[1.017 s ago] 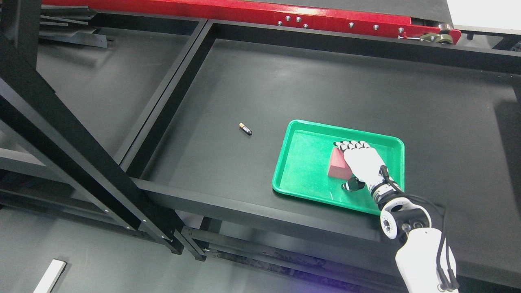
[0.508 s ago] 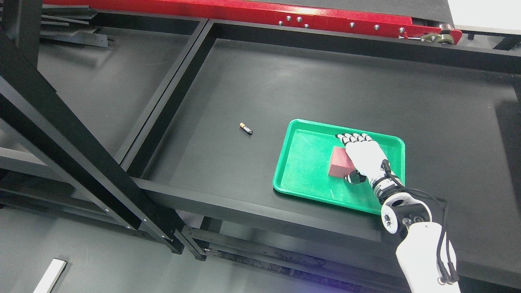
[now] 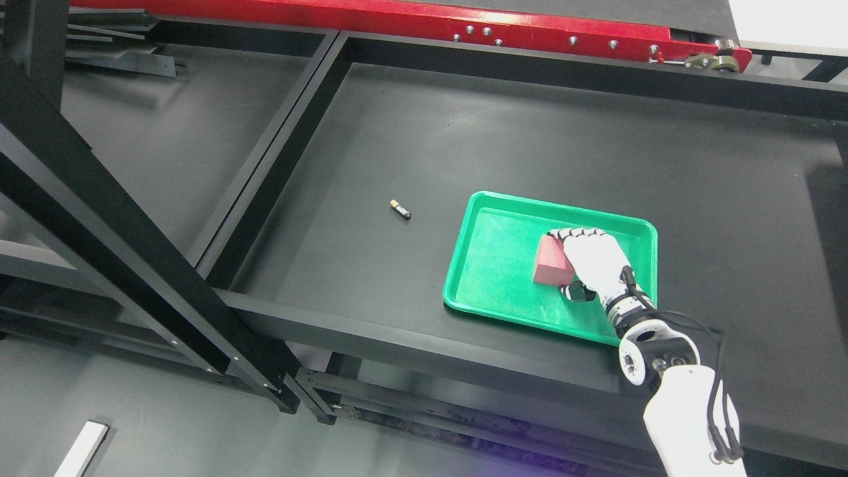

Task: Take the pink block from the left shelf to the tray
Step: 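Close the right hand fingers around the pink block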

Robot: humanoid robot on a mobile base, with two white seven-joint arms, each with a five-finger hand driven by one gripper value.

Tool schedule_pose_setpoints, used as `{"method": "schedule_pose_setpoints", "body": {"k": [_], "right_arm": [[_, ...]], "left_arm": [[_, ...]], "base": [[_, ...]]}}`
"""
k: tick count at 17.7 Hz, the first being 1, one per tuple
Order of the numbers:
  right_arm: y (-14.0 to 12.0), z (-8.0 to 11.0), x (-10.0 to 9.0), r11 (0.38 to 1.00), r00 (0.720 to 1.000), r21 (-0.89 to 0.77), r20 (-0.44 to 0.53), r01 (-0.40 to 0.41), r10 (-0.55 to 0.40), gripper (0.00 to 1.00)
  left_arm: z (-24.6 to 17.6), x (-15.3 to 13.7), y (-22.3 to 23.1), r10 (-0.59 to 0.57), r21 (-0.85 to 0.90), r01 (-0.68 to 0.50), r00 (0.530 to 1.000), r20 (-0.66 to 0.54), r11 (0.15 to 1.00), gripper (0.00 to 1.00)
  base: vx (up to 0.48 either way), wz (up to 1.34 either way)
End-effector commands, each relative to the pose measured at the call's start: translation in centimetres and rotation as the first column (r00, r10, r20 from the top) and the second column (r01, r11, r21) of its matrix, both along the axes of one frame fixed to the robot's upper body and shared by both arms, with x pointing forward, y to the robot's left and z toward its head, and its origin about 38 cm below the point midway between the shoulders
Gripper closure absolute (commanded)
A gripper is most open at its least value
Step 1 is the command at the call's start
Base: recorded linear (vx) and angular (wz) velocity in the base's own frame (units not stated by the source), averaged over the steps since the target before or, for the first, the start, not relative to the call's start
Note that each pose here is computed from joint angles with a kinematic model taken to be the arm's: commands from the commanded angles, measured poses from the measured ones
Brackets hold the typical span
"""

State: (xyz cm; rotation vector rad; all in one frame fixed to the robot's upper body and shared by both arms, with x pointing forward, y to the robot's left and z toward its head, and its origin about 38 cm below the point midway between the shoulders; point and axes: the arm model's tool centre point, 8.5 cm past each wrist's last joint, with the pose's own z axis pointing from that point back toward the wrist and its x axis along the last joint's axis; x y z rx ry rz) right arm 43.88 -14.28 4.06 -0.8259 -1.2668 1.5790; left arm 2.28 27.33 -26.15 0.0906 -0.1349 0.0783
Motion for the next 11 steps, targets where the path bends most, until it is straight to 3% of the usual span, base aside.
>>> {"method": "schedule_pose_setpoints", "body": {"k": [1, 7, 11], "right_arm": [[-0.4, 6.0, 4.8, 1.0, 0.991, -0.02, 0.135, -0.001, 0.004, 0.51], [-0.1, 6.5, 4.6, 0.999, 0.98, 0.005, 0.191, -0.049, 0.047, 0.96], [-0.4, 7.3, 4.6, 0.998, 0.963, 0.043, 0.267, -0.055, 0.042, 1.0]], "left_arm": [[0.1, 0.7, 1.1, -0.002, 0.018, 0.002, 1.0, 0.011, 1.0, 0.0], [0.1, 0.7, 1.1, -0.002, 0.018, 0.002, 1.0, 0.011, 1.0, 0.0], [0.1, 0.7, 1.1, -0.002, 0.018, 0.002, 1.0, 0.011, 1.0, 0.0]], "base": [[0.0, 0.0], [0.0, 0.0], [0.0, 0.0]]}}
